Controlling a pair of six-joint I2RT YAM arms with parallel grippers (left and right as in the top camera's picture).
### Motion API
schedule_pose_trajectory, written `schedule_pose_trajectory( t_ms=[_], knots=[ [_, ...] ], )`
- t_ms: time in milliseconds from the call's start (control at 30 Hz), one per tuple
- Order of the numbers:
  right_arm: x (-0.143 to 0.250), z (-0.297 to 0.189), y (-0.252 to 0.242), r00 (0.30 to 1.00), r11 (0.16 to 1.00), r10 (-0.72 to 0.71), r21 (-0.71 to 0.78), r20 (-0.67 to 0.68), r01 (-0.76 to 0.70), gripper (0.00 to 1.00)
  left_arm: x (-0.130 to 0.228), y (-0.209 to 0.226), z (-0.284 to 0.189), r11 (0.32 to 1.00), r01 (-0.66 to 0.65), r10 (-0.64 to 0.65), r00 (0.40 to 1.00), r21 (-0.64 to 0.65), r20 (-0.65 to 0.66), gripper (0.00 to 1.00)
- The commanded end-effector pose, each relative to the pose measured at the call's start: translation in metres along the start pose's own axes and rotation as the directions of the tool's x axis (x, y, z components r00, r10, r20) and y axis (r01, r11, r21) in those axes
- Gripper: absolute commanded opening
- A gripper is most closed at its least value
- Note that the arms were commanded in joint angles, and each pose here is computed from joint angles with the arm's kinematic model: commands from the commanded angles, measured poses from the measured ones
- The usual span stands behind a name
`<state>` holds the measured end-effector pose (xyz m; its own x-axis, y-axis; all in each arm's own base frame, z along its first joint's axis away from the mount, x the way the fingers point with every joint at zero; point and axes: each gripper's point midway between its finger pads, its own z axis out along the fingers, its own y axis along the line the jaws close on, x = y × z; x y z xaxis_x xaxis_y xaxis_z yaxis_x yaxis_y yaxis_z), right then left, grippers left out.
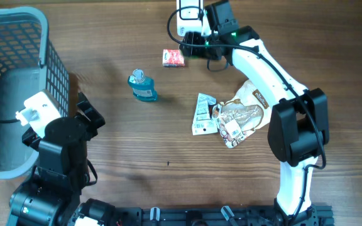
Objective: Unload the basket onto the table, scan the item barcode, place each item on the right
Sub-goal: 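Carry the green jar with the right gripper toward the scanner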
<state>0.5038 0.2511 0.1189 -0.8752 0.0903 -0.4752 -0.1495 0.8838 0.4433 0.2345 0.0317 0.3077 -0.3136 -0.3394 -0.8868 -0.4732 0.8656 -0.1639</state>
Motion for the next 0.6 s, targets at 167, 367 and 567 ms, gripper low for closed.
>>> schedule_pose_trajectory(
  t_ms=[167,367,567],
  knots=[
    [-0.094,-0.018,-0.013,0.903,0.972,-0.186,0.206,0.387,0.112,0.62,-0.001,0.002,-0.001,1.000,0.018,-0.018,1.000,-0.006,0.004,1.00],
    [-0.124,-0.019,-0.007,0.828,0.970,-0.218,0.209,0.516,0.125,0.66,-0.001,0.002,-0.001,1.000,0.018,-0.018,1.000,-0.006,0.005,1.00],
    [-0.134,0.002,-0.013,0.769,0.949,-0.300,0.259,0.564,0.180,0.66,-0.001,0.002,-0.001,1.000,0.018,-0.018,1.000,-0.006,0.005,1.00]
  ],
)
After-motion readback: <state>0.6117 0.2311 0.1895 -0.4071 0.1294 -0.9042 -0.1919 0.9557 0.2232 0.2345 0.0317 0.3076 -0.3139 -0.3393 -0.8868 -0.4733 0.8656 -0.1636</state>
